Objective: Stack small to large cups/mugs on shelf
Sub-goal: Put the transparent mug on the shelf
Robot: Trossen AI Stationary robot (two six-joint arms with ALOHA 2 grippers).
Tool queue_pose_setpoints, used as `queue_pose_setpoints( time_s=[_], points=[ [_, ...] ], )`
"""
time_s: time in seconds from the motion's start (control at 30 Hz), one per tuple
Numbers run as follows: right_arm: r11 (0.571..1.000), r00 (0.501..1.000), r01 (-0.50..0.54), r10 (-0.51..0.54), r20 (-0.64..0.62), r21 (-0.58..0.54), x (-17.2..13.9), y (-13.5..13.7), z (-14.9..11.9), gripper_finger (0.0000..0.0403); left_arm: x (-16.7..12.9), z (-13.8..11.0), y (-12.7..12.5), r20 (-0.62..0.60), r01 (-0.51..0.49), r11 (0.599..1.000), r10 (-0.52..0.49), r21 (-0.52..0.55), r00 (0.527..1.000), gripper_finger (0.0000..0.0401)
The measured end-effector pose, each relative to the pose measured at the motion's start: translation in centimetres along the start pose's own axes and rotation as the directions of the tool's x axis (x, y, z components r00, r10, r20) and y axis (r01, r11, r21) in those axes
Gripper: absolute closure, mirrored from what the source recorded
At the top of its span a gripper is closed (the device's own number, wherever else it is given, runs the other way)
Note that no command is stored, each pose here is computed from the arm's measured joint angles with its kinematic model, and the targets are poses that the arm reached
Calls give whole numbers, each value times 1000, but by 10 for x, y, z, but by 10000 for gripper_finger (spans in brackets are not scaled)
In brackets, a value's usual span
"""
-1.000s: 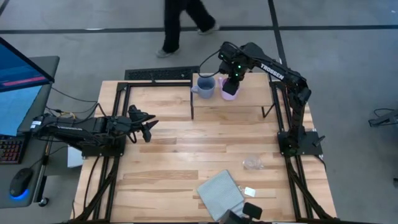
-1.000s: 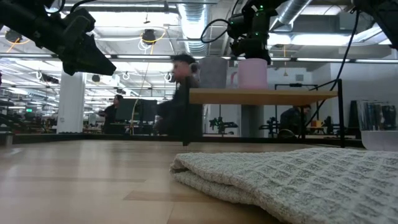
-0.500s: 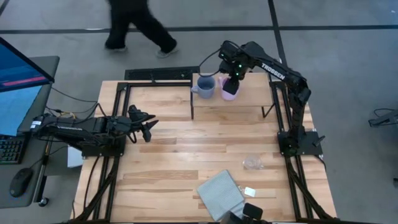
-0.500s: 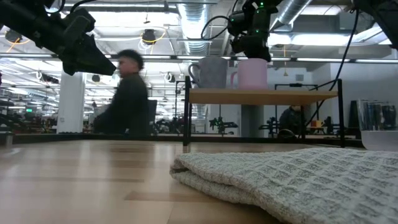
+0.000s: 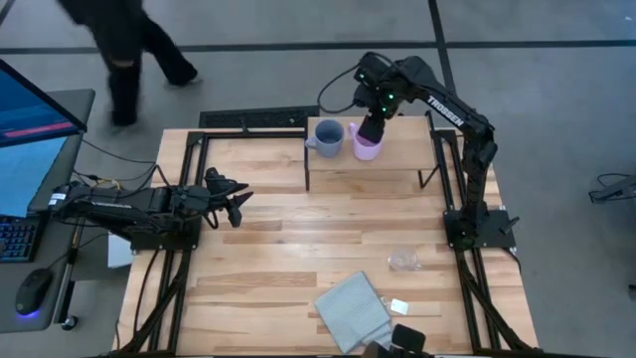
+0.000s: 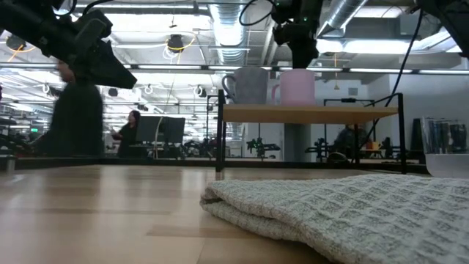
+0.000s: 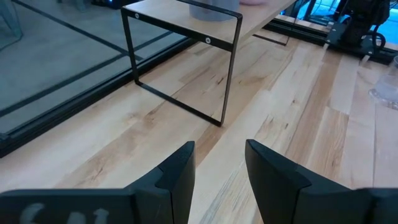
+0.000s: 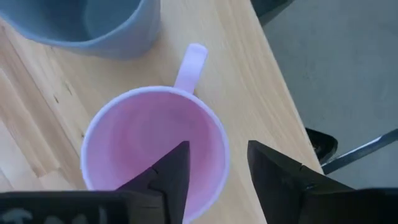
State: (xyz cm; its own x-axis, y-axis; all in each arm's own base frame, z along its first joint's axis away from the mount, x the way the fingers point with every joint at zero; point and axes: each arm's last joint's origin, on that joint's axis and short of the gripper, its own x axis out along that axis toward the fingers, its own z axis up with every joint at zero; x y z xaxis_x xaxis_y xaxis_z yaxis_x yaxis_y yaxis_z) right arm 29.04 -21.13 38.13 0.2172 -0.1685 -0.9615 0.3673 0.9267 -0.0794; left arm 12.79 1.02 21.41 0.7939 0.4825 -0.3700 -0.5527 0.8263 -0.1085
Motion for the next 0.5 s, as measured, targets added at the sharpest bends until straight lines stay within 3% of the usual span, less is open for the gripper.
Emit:
queue_pose_setpoints(
  time_s=[0.5],
  points=[
    [999,987,31,-29,160,-9,-42,1,2,224,0,0,0,1,-1,1000,1,-1,1000,269]
  ],
)
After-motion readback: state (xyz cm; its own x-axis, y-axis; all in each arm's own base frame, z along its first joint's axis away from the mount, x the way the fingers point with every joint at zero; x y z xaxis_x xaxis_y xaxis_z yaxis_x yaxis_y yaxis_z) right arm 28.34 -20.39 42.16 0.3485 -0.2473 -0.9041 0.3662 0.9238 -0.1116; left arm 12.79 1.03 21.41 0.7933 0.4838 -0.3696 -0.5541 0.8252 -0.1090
